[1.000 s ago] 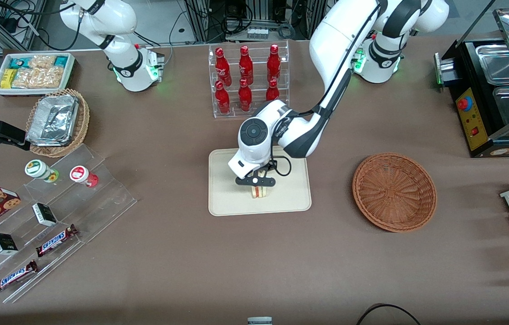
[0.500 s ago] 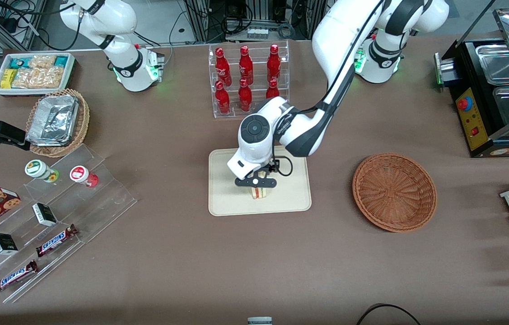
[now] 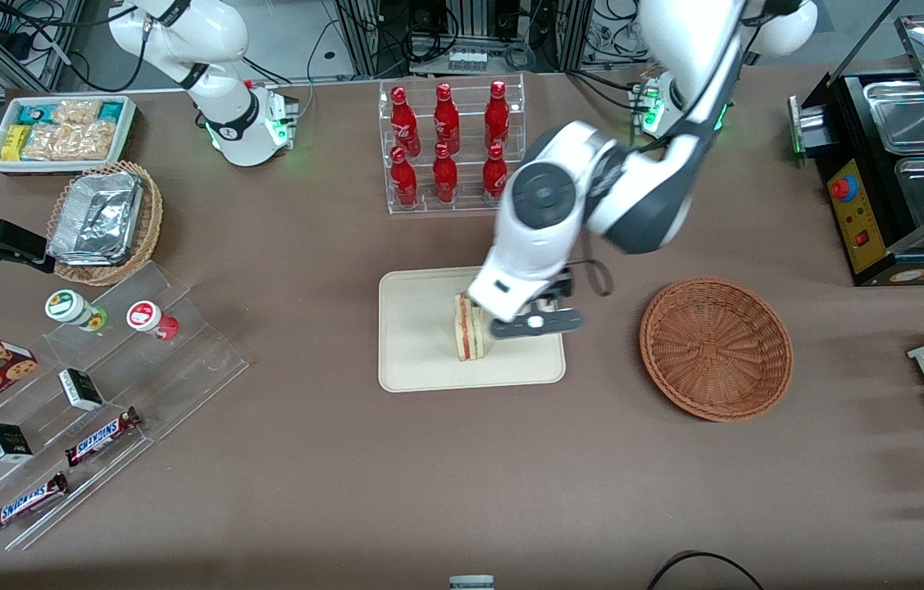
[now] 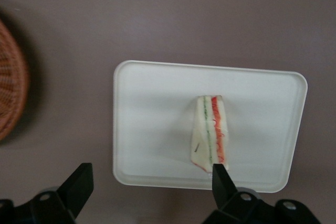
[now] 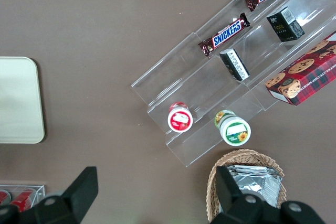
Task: Place sandwich from basket to tray
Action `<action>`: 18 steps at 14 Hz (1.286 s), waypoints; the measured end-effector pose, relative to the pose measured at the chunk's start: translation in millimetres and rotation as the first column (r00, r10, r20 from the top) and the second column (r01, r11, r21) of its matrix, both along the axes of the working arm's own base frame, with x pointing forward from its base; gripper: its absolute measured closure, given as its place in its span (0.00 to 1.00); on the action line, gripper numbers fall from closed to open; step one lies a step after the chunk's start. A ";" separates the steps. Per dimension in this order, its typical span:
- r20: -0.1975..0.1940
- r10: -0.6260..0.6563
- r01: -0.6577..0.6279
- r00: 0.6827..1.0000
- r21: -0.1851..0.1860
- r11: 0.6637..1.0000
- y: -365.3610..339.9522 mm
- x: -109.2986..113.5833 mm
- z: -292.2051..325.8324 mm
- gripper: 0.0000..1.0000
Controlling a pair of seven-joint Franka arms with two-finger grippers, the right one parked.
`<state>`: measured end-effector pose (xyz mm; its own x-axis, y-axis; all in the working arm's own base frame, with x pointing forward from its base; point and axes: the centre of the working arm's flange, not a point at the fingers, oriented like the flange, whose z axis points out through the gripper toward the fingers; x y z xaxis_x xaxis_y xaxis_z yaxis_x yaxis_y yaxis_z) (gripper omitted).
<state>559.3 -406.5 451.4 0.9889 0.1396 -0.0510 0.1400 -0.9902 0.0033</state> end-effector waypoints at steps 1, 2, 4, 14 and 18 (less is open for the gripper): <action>-0.005 0.029 -0.029 1.000 0.008 1.000 22.5 4.7 19.7 0.00; -0.009 0.047 -0.047 0.999 0.012 0.999 45.9 9.6 37.6 0.00; -0.022 0.048 -0.048 0.999 0.014 0.999 93.8 18.8 66.0 0.00; -0.049 -0.111 0.110 0.993 -0.011 0.994 289.0 22.5 119.7 0.00; -0.041 -0.181 0.179 0.983 -0.036 0.983 352.0 -2.6 134.0 0.00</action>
<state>556.7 -54.5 585.4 0.9944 -0.0430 -0.0969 -0.0400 -0.9986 0.0334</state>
